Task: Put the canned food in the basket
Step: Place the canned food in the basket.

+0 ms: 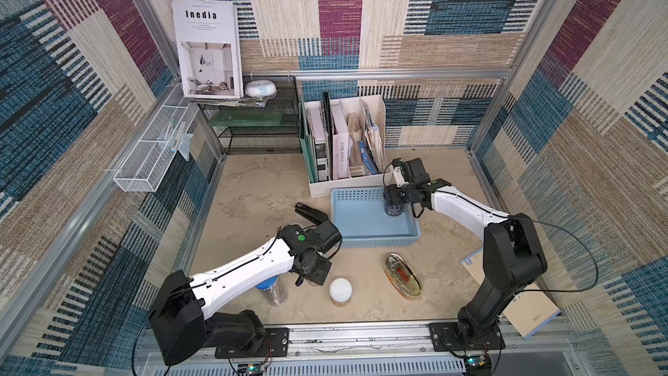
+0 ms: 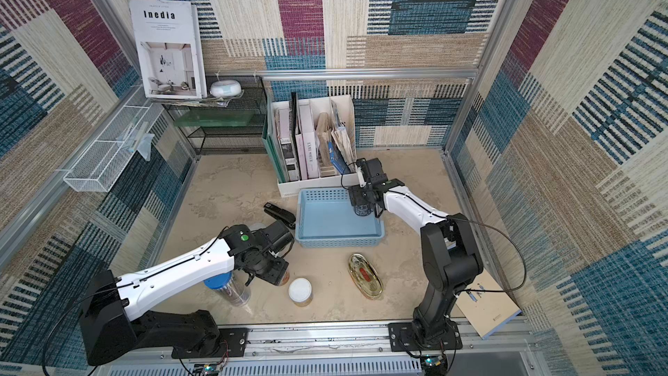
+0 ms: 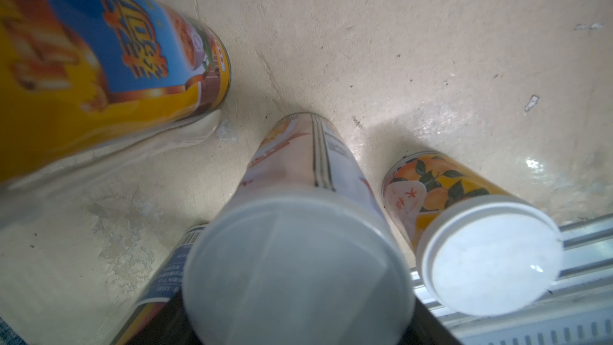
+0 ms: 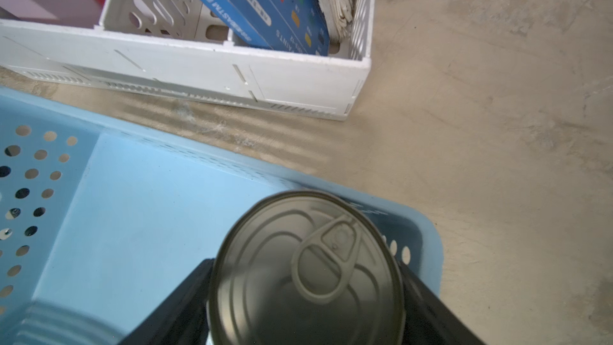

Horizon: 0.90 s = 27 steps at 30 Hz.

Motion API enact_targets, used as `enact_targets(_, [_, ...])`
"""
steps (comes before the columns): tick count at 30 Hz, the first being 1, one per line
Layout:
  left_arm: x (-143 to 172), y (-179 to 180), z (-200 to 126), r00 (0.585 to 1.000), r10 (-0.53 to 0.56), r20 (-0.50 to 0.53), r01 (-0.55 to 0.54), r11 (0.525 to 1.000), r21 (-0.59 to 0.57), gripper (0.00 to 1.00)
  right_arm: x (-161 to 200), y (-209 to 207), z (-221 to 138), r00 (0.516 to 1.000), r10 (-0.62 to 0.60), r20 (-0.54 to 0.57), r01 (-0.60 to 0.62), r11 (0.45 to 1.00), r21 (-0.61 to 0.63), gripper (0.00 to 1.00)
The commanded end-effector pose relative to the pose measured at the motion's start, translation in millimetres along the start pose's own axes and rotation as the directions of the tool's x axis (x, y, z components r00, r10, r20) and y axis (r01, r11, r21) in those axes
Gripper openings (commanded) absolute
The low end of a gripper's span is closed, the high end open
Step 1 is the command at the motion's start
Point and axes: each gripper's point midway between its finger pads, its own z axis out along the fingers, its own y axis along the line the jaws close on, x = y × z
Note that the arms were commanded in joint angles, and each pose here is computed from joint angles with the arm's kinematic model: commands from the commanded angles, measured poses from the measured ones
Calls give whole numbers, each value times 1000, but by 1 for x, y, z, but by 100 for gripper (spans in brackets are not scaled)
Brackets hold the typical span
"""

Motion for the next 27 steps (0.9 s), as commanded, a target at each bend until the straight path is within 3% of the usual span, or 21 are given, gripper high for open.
enact_targets(1, [0,0,-1,1000,7,3,-7,1000,5,67,-11,-2,-6,999,7,52,-8,1000,6,74])
enact_targets(7, [1,-3,0,1000,18,-6,-18,1000,15,49,-14,4,-15,998,4,67,-2,1000,-29,79])
enact_targets(13, [2,-1,0,1000,17,-7,-17,1000,10,48,-16,7,-27,996,5,84,-1,999,-48,81])
enact_targets(14, [1,-2,0,1000,16,-3,-16,1000,11,50,-17,7,-29,996,4,88,0,999,-53,81])
enact_targets(16, [0,-2,-2,1000,14,3,-14,1000,13,72,-19,11,-33,996,5,92,1,997,-73,81])
enact_targets(19, [-2,0,-6,1000,6,23,-6,1000,11,88,-19,16,-38,996,9,91,0,995,-104,82])
enact_targets(22, [-7,1,-9,999,-6,46,5,1000,5,99,-19,20,-42,996,11,93,1,992,-129,82])
enact_targets(27, [-20,-1,-4,997,-3,73,4,1000,-14,99,-22,21,-45,995,7,100,6,991,-135,82])
